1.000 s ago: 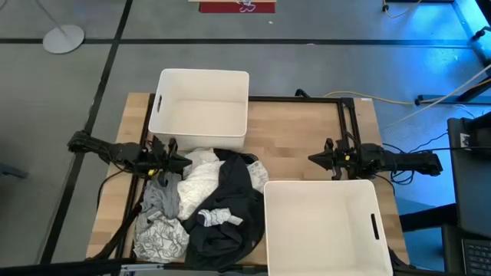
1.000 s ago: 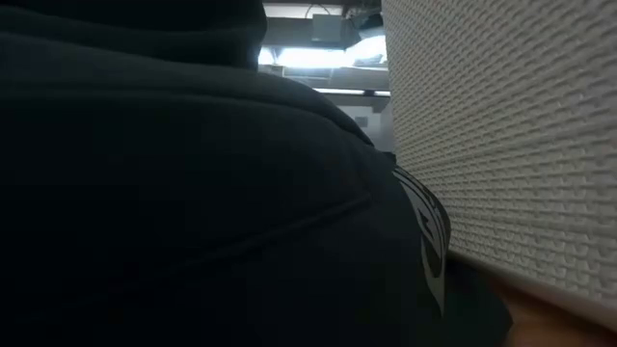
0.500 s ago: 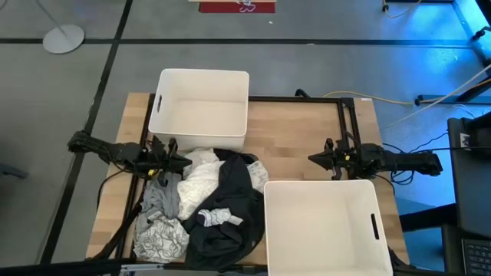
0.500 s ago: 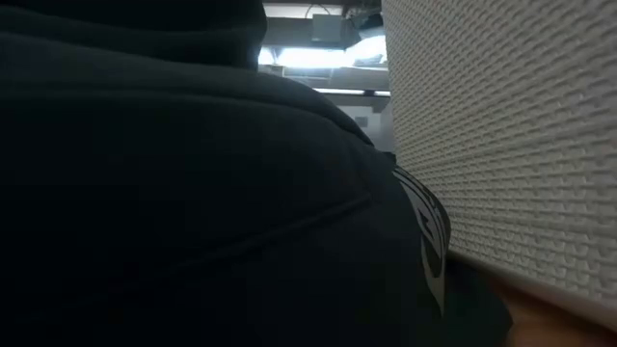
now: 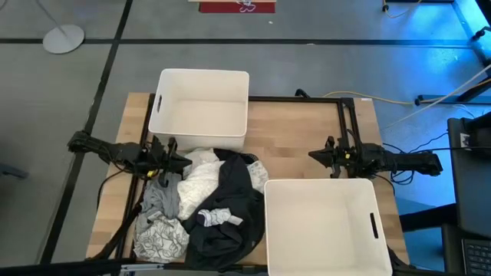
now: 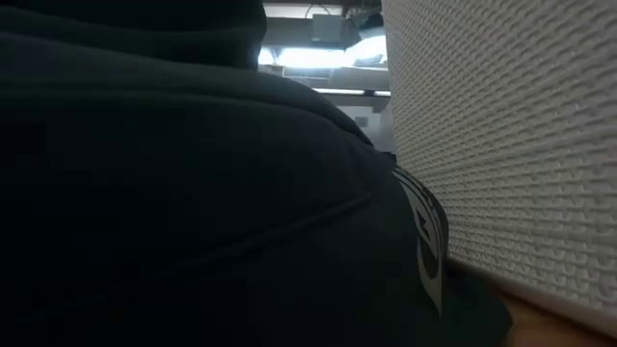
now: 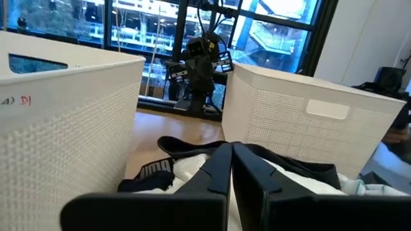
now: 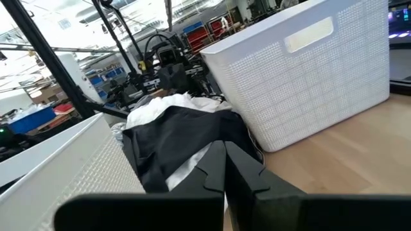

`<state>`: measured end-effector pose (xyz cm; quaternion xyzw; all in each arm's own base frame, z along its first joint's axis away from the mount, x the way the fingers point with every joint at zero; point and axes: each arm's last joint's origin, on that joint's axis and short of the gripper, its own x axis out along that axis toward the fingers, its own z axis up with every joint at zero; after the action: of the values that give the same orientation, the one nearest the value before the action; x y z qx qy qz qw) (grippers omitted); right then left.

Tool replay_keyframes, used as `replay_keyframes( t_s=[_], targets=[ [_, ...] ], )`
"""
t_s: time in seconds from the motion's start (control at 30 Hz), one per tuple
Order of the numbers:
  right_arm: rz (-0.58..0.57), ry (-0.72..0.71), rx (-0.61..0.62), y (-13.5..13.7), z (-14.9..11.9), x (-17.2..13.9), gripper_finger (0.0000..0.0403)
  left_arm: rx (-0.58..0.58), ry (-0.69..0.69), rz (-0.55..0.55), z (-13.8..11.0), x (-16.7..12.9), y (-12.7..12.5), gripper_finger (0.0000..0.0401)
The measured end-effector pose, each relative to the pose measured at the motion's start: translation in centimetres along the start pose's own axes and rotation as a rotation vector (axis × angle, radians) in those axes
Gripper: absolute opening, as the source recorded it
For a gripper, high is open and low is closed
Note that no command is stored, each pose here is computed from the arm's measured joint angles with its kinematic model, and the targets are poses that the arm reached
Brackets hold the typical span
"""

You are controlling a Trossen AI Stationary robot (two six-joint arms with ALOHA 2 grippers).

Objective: Sort clothes
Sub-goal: Put the white dress into the top left laundry bin

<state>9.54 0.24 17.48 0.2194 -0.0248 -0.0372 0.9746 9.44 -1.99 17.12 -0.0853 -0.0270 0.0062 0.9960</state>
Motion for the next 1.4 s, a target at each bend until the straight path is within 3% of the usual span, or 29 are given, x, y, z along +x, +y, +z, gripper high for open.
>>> replay_keyframes(
  t_s=[0.2, 0.4, 0.53, 0.67, 0.97, 1.13, 1.4],
  targets=[
    [-0.012, -0.006, 0.000, 0.0, 0.0, 0.0, 0.0003, 0.048, -0.058, -0.003, 0.6, 0.0, -0.1, 0.0005],
    [-0.025, -0.014, 0.001, -0.1, 0.1, 0.0, 0.0003, 0.013, -0.238, -0.017, 2.4, -0.3, -0.2, 0.0005],
    [-0.024, -0.015, 0.002, 0.0, 0.1, 0.0, 0.0003, 0.092, -0.379, -0.001, 3.7, -0.7, -0.3, 0.0005],
    [-0.026, -0.025, -0.001, 0.0, 0.2, 0.0, 0.0003, 0.119, -0.420, 0.039, 5.4, -1.1, -0.3, 0.0005],
    [-0.011, -0.089, -0.066, 0.2, 0.8, -0.1, 0.0003, 0.275, -0.299, 0.136, 11.7, -1.1, -1.1, 0.0005],
    [-0.010, -0.131, -0.089, 0.4, 1.2, -0.1, 0.0003, 0.345, -0.153, 0.230, 15.6, 0.5, -1.9, 0.0005],
    [-0.009, -0.148, -0.138, 0.4, 1.4, -0.1, 0.0003, 0.475, -0.025, 0.271, 20.9, 3.8, -3.8, 0.0005]
  ],
)
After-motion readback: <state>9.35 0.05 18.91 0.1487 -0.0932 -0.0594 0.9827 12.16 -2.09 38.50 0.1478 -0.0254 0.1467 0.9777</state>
